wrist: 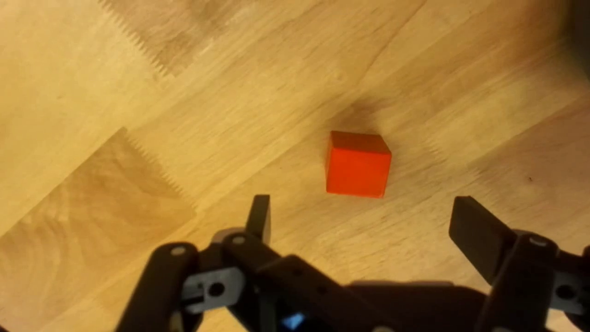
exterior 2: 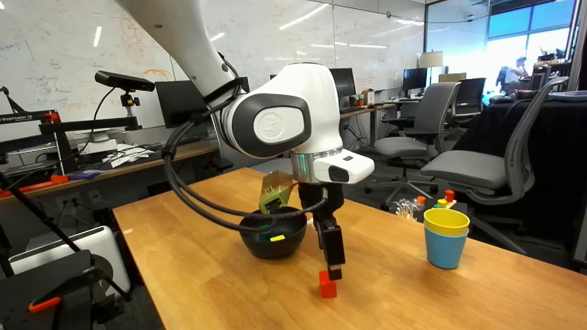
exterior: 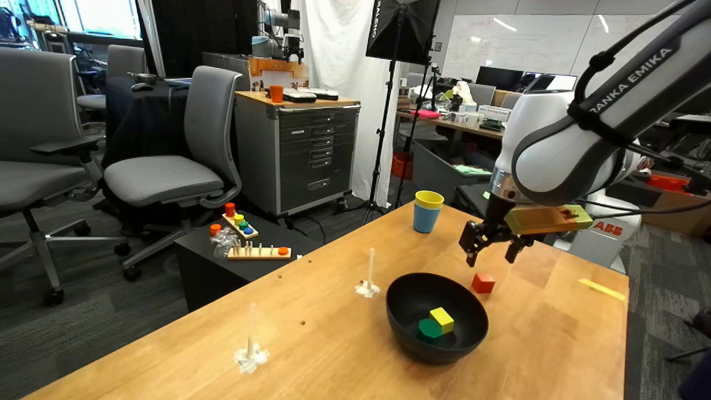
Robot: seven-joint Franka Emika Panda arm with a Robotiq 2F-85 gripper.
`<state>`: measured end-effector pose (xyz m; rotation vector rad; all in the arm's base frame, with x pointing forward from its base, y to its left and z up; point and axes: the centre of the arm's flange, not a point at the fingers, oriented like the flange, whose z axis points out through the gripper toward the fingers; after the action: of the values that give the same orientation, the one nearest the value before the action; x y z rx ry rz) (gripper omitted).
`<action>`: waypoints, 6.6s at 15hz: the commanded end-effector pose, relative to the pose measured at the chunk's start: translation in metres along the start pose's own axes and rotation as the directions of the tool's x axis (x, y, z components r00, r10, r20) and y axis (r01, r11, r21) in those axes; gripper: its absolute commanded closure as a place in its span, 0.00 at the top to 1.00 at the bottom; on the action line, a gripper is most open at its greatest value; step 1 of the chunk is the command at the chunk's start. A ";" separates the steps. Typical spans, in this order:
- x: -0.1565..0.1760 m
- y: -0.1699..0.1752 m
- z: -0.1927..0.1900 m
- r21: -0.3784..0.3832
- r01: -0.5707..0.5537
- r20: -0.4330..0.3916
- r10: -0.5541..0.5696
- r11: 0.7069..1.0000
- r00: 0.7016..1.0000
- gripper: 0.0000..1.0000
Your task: Put the blocks inside the black bowl
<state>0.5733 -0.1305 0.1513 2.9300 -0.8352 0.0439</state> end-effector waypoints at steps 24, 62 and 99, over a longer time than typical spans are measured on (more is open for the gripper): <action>0.005 -0.009 0.046 0.023 0.035 0.062 -0.036 0.999 0.997 0.53; -0.104 -0.132 0.005 0.199 0.407 0.138 -0.437 0.891 0.889 0.13; -0.107 -0.167 -0.147 0.252 0.536 -0.034 -0.546 0.805 0.837 1.00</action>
<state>0.5850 0.0830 0.2463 3.2911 -0.0106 0.0568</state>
